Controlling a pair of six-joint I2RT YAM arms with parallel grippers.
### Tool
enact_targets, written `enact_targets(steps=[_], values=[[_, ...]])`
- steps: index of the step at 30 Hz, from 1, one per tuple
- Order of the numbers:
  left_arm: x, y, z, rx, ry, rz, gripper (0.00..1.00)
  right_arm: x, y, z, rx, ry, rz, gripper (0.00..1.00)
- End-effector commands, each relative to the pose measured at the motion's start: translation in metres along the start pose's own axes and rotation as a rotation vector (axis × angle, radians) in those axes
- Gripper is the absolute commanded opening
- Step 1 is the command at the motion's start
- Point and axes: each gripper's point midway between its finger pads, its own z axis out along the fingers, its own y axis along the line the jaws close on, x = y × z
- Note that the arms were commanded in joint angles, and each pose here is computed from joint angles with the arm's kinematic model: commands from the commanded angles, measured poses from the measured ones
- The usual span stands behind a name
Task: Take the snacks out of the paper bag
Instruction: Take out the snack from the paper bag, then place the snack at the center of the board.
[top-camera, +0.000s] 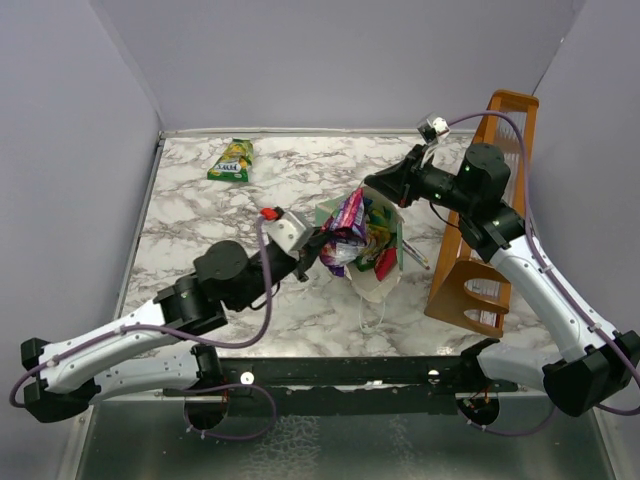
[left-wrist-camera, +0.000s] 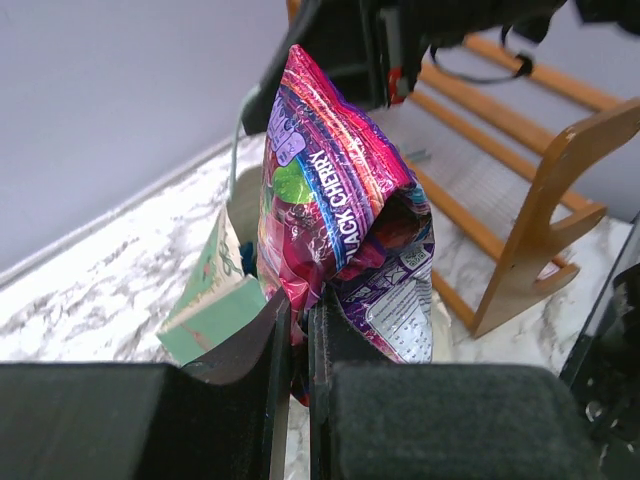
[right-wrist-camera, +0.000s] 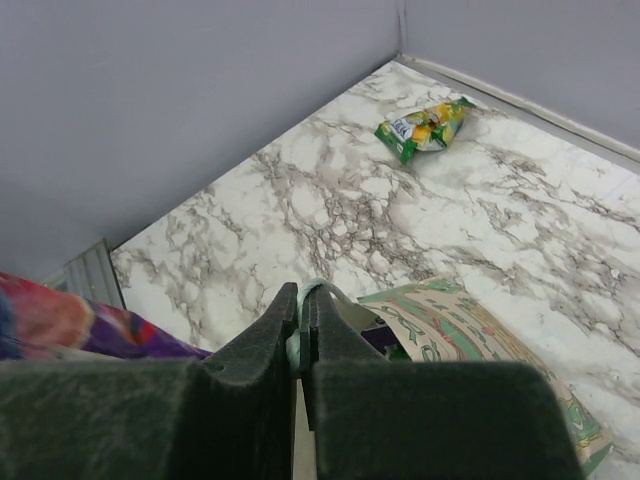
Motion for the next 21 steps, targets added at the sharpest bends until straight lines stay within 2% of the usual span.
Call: enact_targets(steps=[1,5,8,14,18,21], values=[[-0.051,0.006,-0.031,0.041,-0.128,-0.001,0.00,-0.025,0.006,-0.004,-0.006,-0.091,-0.054,0.01],[-0.060,0.028,-0.053,-0.039,-0.151,0.013,0.00,-0.023,0.004,-0.002,-0.006,-0.086,-0.049,0.01],[-0.050,0.055,-0.062,-0.182,-0.143,0.022,0.00,-0.023,0.004,-0.001,-0.006,-0.086,-0.048,0.01],[0.004,0.115,-0.068,-0.625,-0.020,0.011,0.00,-0.024,0.003,0.000,-0.005,-0.088,-0.049,0.01],[0.043,0.128,-0.064,-0.769,0.056,0.028,0.00,-0.024,0.003,0.001,-0.004,-0.087,-0.047,0.01],[0.070,0.141,-0.060,-0.814,0.071,-0.020,0.00,-0.025,0.003,0.001,-0.006,-0.086,-0.047,0.01]])
